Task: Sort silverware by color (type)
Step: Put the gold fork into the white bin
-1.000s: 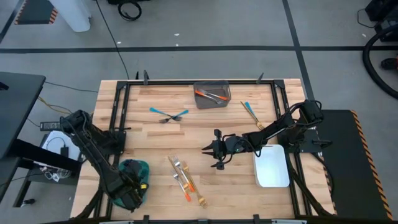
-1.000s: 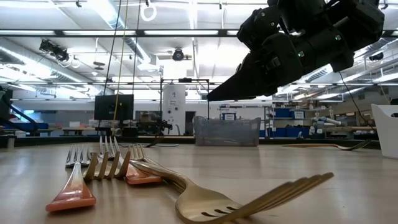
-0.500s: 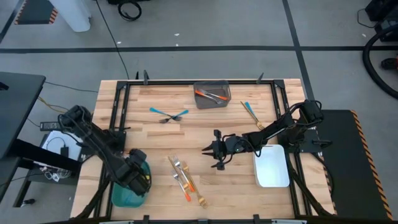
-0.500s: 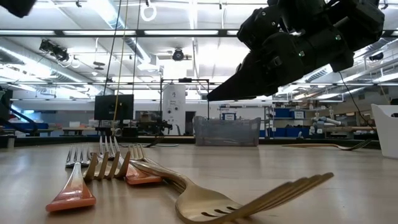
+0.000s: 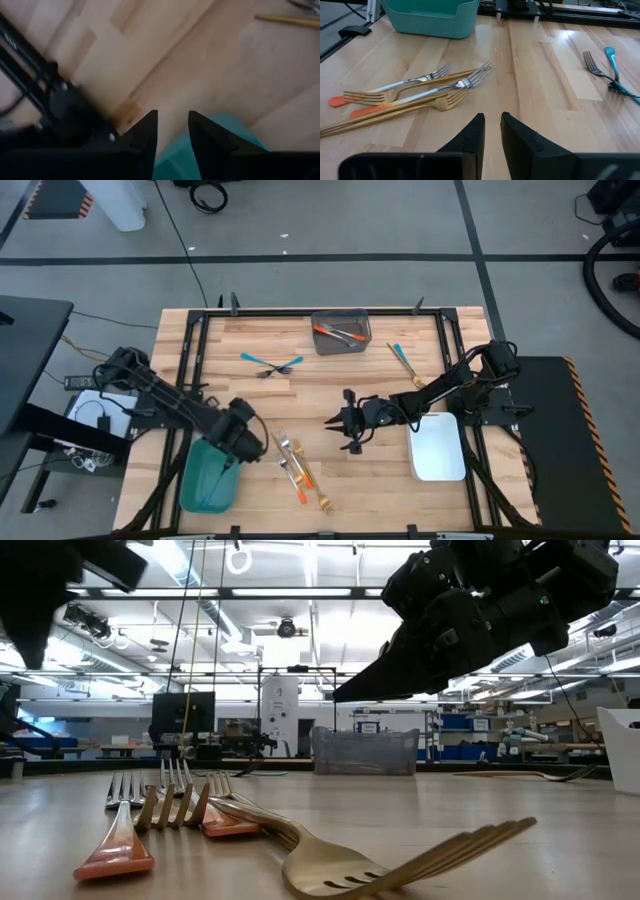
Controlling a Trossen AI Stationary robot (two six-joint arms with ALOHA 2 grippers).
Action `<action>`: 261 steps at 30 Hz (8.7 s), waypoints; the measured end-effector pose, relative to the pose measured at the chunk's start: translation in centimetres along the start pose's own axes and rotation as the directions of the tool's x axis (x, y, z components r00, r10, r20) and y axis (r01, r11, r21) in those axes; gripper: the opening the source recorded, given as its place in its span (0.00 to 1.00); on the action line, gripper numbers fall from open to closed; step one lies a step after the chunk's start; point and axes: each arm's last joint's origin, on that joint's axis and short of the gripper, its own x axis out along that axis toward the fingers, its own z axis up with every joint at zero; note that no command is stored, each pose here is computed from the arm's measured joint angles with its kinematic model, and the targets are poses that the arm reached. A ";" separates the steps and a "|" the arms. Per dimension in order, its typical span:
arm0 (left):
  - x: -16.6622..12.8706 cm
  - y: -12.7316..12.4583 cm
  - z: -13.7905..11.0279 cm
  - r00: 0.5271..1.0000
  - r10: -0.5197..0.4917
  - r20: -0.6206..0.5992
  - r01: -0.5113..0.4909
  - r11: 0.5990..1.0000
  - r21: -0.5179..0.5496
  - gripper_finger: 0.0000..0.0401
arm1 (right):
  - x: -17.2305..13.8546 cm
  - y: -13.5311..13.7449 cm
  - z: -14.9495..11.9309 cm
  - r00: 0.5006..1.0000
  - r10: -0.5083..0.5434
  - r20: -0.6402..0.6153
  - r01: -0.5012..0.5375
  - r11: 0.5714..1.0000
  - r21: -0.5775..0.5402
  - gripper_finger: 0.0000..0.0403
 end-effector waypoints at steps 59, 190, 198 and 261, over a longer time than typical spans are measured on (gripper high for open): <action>-1.1 -3.2 10.0 0.714 -0.613 0.338 0.005 0.487 0.874 0.29 | -4.8 -0.1 2.0 0.974 -0.132 -0.186 0.194 0.907 0.373 0.17; 9.4 -12.4 7.5 0.717 -0.683 0.142 0.039 0.243 0.969 0.20 | -3.5 3.8 3.7 0.954 -0.284 -0.092 0.298 0.900 0.319 0.17; 9.6 -12.3 7.5 0.733 -0.667 0.138 0.030 0.234 0.972 0.07 | -3.6 4.2 3.8 0.966 -0.233 -0.115 0.257 0.922 0.288 0.17; 3.0 -3.8 17.3 0.629 -0.603 0.490 0.219 0.742 0.633 0.03 | -5.7 4.7 9.0 0.807 -0.529 -0.262 0.288 0.740 -0.608 0.32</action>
